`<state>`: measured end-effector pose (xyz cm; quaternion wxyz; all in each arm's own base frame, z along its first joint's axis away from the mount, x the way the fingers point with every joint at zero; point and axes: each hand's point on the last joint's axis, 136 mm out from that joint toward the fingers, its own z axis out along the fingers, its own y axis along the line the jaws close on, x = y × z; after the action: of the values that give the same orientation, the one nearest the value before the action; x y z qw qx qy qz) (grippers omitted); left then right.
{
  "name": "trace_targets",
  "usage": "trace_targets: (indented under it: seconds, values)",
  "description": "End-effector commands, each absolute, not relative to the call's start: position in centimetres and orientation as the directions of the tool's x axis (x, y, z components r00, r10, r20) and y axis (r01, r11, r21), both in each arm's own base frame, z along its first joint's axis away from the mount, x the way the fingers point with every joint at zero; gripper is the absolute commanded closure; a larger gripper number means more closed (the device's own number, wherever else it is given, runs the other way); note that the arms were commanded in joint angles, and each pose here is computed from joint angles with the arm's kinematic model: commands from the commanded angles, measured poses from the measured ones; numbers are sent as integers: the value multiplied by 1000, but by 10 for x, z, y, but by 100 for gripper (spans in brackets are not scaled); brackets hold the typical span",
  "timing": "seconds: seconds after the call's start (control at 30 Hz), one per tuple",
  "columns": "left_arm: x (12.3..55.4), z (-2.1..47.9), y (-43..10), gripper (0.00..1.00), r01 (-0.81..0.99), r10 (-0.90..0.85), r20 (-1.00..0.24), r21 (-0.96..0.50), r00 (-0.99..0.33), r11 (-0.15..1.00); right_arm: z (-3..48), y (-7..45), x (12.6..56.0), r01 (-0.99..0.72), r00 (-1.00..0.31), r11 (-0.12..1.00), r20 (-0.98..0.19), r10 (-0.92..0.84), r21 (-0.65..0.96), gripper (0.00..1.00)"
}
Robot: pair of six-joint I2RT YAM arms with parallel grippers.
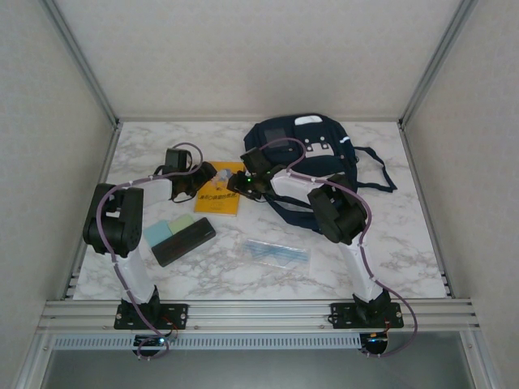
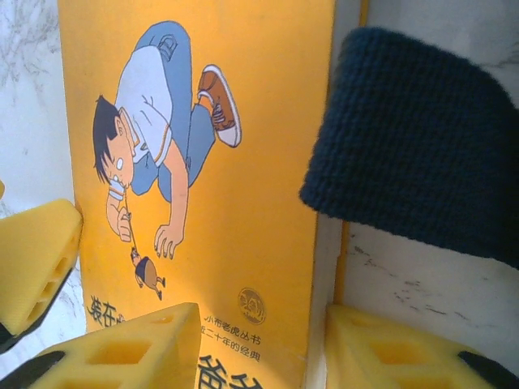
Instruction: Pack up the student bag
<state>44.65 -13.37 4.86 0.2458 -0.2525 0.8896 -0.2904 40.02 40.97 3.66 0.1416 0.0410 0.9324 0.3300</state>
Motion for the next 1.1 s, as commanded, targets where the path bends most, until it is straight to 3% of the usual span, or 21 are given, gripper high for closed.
trace_targets:
  seconds: [0.0, 0.43, 0.87, 0.97, 1.07]
  values:
    - [410, 12, -133, 30, -402, -582, -174, -568, -794, 718, 89, 440, 392, -111, -951, 664, -272, 144, 740, 59]
    - [411, 15, -133, 30, -397, -583, -181, -573, -792, 717, 109, 433, 390, -113, -942, 669, -293, 162, 735, 60]
    - [411, 23, -133, 30, -386, -579, -187, -580, -793, 717, 91, 446, 394, -82, -958, 648, -239, 158, 757, 80]
    - [411, 29, -133, 30, -381, -580, -193, -586, -791, 715, 88, 445, 393, -76, -960, 654, -234, 157, 752, 90]
    - [413, 38, -131, 30, -368, -574, -215, -583, -790, 724, 90, 443, 393, -73, -959, 663, -235, 158, 745, 91]
